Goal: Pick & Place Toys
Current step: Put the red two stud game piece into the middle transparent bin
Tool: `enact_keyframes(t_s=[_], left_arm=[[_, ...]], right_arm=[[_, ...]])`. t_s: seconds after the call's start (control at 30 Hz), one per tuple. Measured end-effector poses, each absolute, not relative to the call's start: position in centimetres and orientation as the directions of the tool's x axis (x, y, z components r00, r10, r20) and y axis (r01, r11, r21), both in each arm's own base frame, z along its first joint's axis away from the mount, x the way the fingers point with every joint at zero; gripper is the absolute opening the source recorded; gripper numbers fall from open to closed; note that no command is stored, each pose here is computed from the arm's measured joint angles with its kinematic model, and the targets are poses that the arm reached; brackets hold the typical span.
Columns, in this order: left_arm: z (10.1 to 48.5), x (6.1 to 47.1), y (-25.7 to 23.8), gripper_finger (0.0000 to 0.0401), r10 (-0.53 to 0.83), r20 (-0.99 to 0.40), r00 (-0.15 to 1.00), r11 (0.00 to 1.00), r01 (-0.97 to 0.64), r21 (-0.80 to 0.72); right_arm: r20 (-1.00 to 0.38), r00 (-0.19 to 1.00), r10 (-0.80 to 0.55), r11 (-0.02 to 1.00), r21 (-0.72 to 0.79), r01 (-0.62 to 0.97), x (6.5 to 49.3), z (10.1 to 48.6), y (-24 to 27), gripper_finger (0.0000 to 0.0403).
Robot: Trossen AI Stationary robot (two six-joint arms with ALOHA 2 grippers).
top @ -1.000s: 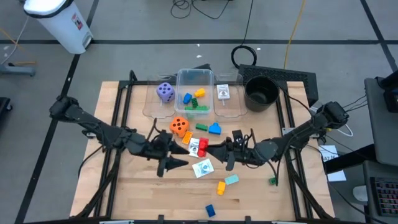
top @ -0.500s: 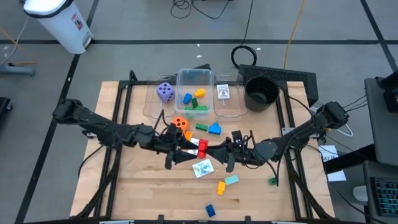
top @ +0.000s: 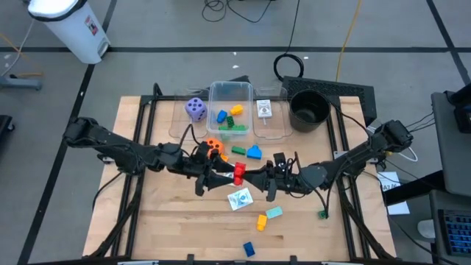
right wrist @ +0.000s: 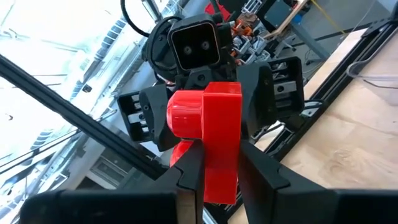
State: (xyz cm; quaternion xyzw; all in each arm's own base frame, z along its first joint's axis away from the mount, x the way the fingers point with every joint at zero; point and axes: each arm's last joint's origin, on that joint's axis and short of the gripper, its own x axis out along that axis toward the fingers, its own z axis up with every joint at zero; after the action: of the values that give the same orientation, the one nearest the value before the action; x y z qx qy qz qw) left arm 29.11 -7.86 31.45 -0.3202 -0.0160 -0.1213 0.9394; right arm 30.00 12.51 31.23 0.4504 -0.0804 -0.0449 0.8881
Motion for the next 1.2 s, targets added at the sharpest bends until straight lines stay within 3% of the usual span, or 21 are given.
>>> enact_keyframes(t_s=[1.03, 1.2], left_arm=[[29.7, 30.2, -7.3, 0.0261, -0.257, 0.011, 0.966, 0.710, 0.197, -0.676], [29.7, 30.2, -7.3, 0.0231, -0.257, 0.011, 0.966, 0.711, 0.196, -0.676]], right_arm=[[0.047, 0.987, -0.153, 0.589, 0.806, 0.053, 30.4, 30.6, 11.8, 0.0059], [0.048, 0.987, -0.155, 0.589, 0.806, 0.054, 30.4, 30.6, 11.8, 0.0059]])
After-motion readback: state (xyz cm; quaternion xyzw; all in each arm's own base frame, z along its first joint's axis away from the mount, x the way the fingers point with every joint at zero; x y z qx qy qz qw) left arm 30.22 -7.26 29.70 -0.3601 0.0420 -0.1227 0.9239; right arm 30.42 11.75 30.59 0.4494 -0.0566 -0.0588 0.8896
